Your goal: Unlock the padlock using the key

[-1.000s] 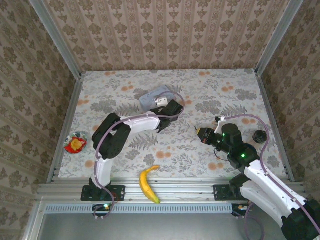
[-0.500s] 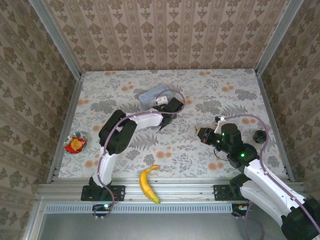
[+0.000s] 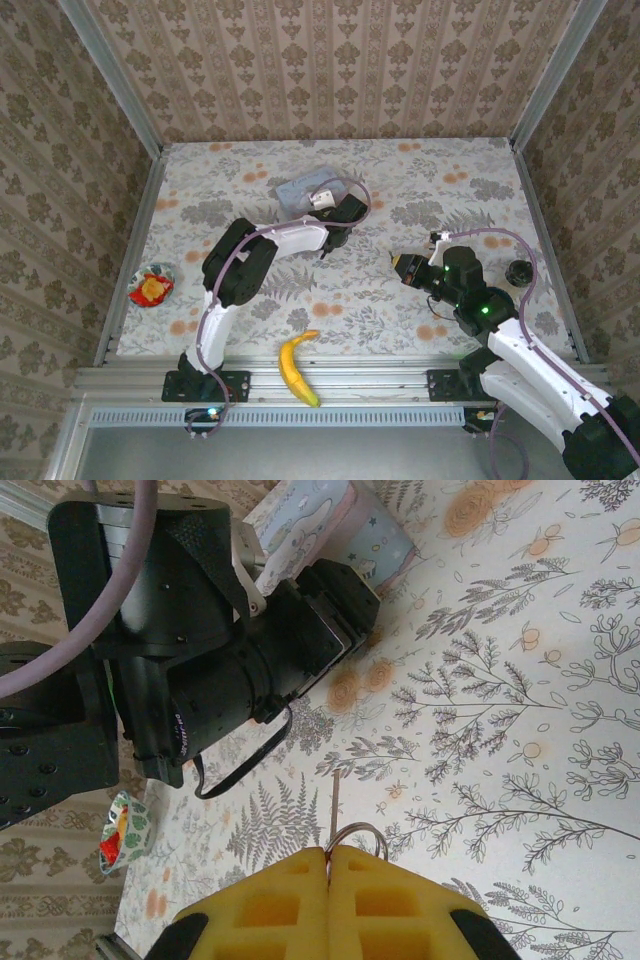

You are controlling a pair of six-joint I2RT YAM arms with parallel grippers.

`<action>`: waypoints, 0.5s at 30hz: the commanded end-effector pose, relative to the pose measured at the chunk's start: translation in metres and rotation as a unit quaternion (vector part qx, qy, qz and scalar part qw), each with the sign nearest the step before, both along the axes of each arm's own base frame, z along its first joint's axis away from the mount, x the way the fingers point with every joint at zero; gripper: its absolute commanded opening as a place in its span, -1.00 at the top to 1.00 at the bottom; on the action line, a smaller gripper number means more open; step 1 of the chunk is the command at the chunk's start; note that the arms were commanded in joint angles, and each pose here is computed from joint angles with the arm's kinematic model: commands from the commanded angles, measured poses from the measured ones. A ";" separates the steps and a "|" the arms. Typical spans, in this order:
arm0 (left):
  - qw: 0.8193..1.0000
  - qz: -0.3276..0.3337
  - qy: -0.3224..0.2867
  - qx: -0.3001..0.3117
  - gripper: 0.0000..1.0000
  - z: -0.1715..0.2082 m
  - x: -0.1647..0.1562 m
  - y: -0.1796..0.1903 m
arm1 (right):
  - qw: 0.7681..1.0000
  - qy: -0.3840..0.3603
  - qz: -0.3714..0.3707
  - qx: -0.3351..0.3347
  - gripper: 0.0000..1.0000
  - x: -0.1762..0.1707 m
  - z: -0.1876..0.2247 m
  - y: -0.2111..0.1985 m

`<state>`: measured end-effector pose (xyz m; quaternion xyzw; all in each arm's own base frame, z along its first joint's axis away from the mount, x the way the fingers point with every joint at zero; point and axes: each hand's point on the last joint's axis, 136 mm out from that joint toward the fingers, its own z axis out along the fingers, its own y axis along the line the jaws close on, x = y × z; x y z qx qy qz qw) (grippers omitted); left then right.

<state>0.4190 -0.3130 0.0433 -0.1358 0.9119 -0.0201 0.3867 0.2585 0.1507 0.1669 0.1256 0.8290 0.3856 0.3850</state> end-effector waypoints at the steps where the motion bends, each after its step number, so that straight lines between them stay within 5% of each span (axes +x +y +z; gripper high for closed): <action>1: 0.999 0.023 -0.008 0.022 -0.17 -0.003 0.007 0.009 | 1.000 -0.009 -0.009 0.008 1.00 0.004 0.006 -0.002; 15: 0.999 0.024 -0.007 0.028 -0.10 -0.016 0.013 0.011 | 1.000 -0.008 -0.009 0.006 1.00 0.004 0.003 -0.002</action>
